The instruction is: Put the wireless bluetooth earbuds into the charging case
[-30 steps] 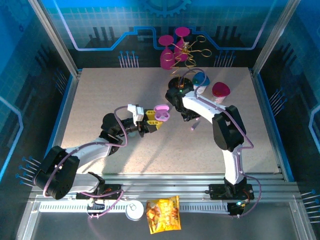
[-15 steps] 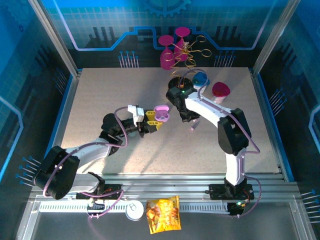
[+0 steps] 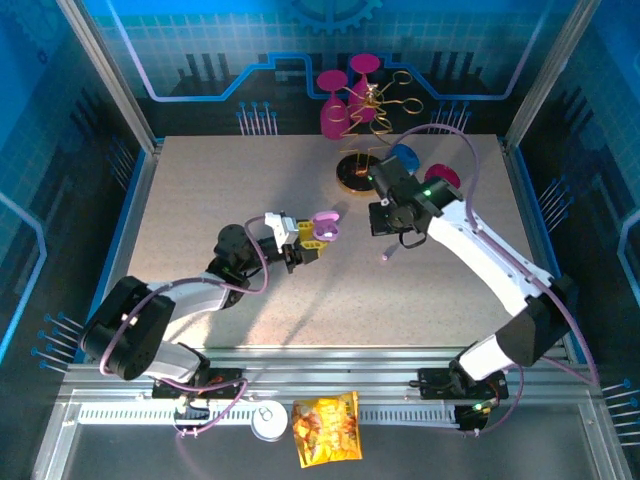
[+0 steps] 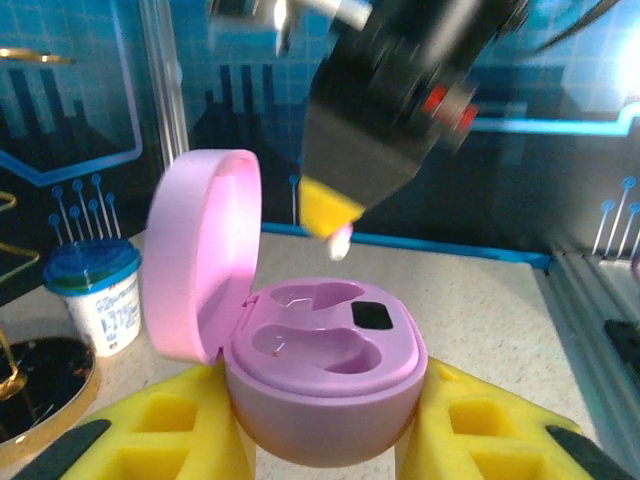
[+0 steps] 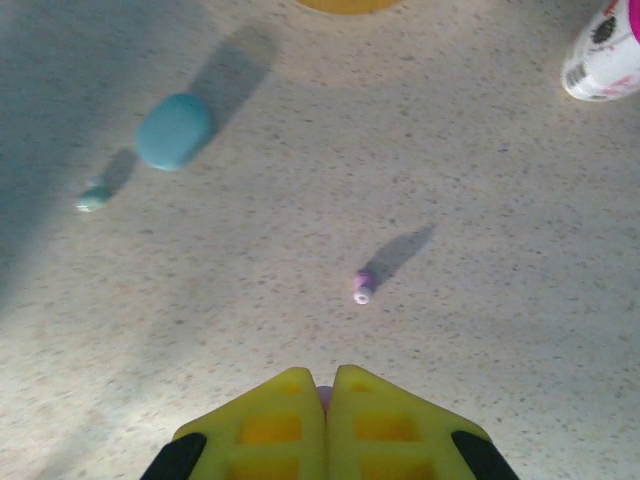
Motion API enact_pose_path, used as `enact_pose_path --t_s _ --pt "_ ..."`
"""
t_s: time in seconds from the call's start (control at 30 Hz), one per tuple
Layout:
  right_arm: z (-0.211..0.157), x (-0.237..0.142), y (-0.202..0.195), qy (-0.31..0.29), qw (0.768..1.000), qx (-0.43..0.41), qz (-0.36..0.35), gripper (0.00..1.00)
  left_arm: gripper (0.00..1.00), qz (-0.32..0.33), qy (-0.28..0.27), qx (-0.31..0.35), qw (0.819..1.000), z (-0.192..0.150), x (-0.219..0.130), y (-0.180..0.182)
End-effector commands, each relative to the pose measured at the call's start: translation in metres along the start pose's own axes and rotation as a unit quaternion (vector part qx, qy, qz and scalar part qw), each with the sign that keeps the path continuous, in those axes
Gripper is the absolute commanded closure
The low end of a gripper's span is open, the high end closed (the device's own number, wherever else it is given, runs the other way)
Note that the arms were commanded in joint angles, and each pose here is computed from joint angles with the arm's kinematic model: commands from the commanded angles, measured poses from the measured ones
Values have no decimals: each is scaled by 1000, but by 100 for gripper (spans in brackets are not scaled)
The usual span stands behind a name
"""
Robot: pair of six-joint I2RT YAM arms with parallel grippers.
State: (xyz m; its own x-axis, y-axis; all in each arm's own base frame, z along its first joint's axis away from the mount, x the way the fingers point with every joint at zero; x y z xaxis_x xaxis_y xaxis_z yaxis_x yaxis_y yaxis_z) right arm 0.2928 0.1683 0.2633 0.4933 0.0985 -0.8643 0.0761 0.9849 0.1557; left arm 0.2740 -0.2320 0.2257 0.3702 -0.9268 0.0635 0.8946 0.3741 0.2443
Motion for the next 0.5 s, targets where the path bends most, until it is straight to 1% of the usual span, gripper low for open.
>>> enact_pose_path --t_s 0.0,0.1,0.17,0.3,0.47 --pt "-2 -24 17 -4 996 -1 90 100 79 21 -3 36 999 0 4 12" --pt "-1 -37 31 -9 990 0 141 100 79 21 2 41 999 -3 8 13" --pt "0 -42 42 -15 987 -7 163 100 80 19 10 47 999 -6 10 12" --pt "2 -44 62 -24 985 -30 168 100 79 13 30 60 998 -9 15 6" --pt "3 -40 85 -21 983 -56 173 100 79 0 51 72 996 -9 18 -2"
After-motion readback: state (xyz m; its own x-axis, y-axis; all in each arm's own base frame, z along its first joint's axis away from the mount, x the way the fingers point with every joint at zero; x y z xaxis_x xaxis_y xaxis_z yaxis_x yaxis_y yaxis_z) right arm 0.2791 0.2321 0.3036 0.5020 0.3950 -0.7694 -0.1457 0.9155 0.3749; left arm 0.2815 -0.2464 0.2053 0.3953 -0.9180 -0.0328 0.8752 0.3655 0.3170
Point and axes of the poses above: each hand's point on the last joint's axis, 136 mm out from that joint toward the fingers, its own x axis out along the fingers, its own y axis along the line the jaws close on, z = x × y, the point moved 4 cm from there along -x, back along the fingers, and after that the axes turned 13 degrees about x, right-handed, at the moved point
